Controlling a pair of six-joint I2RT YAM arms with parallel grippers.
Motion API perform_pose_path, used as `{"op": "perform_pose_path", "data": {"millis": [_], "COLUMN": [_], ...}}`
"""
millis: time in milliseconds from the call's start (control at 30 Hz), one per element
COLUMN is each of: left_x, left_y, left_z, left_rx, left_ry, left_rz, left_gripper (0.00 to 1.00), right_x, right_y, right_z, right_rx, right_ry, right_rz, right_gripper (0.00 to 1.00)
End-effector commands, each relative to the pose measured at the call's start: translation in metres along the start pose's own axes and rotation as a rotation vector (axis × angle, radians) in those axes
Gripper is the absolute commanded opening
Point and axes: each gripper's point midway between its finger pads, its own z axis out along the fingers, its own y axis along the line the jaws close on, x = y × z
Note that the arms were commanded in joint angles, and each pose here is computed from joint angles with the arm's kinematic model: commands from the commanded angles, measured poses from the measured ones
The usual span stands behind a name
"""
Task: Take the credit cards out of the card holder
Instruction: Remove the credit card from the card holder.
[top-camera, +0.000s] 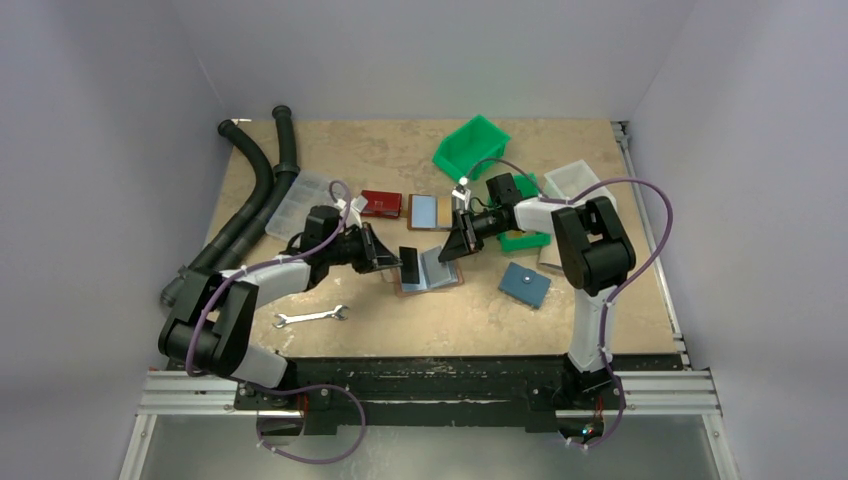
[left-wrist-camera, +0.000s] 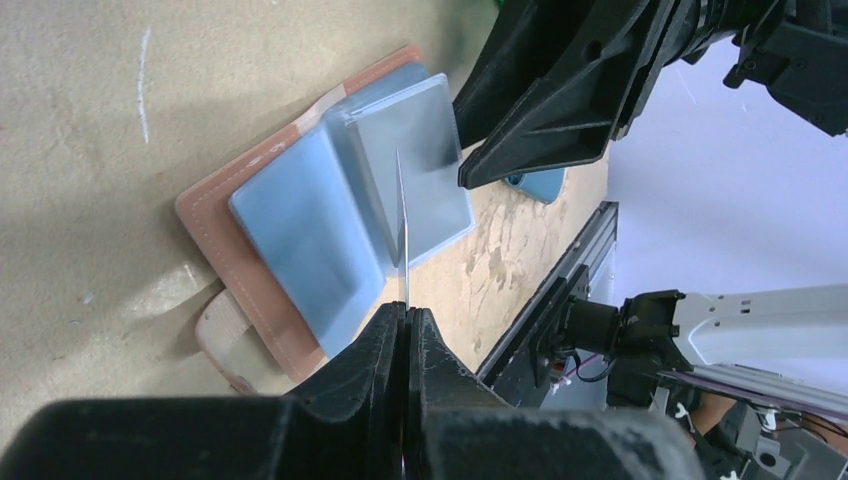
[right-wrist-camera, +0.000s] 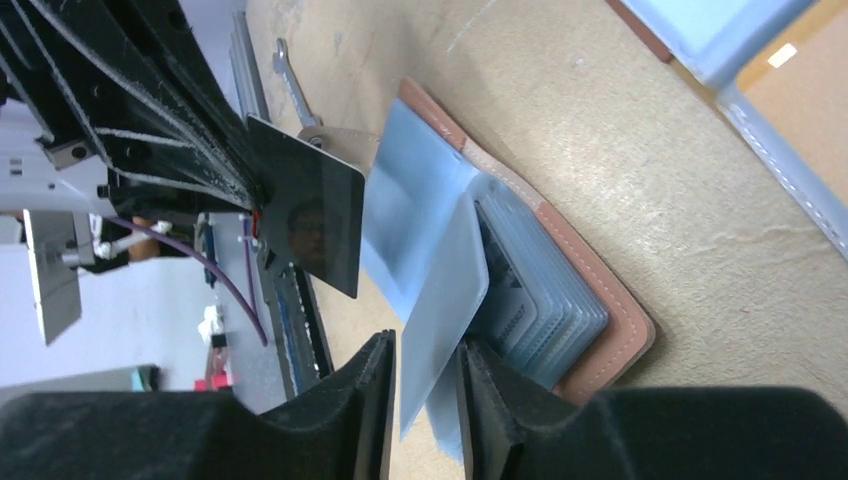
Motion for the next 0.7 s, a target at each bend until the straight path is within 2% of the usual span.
{"op": "perform_pose_path", "data": {"millis": [0,200,467,667], "left_x": [-0.013,-0.021,-0.036,-0.039], "left_y": [-0.025,-0.043,-0.054,-0.059], "left_z": [-0.005,-0.016,-0.04,-0.052], "left_rx": [0.1,0.14,0.08,0.062], "left_ry": [-0.036,-0.076,-0.186,-0.232], "left_rz": [0.077,0.136,0.198,0.208], "left_gripper": [0.0,0.0,0.0,0.0], "right_x": [-0.019,-0.014,-0.003,0.008], "right_y": [0.033,0.051,0.083,0.108], "right_z": [-0.016,-0.007,0.014,0.029], "right_rx": [-0.062,-0.115,-0.238,-0.309], "right_ry": [-0.022,0.004,0.054,0.103], "right_rz": [-0.166,-0.184,-0.19,-0.221], "right_gripper": [0.38,0.45,0.48,0.56]}}
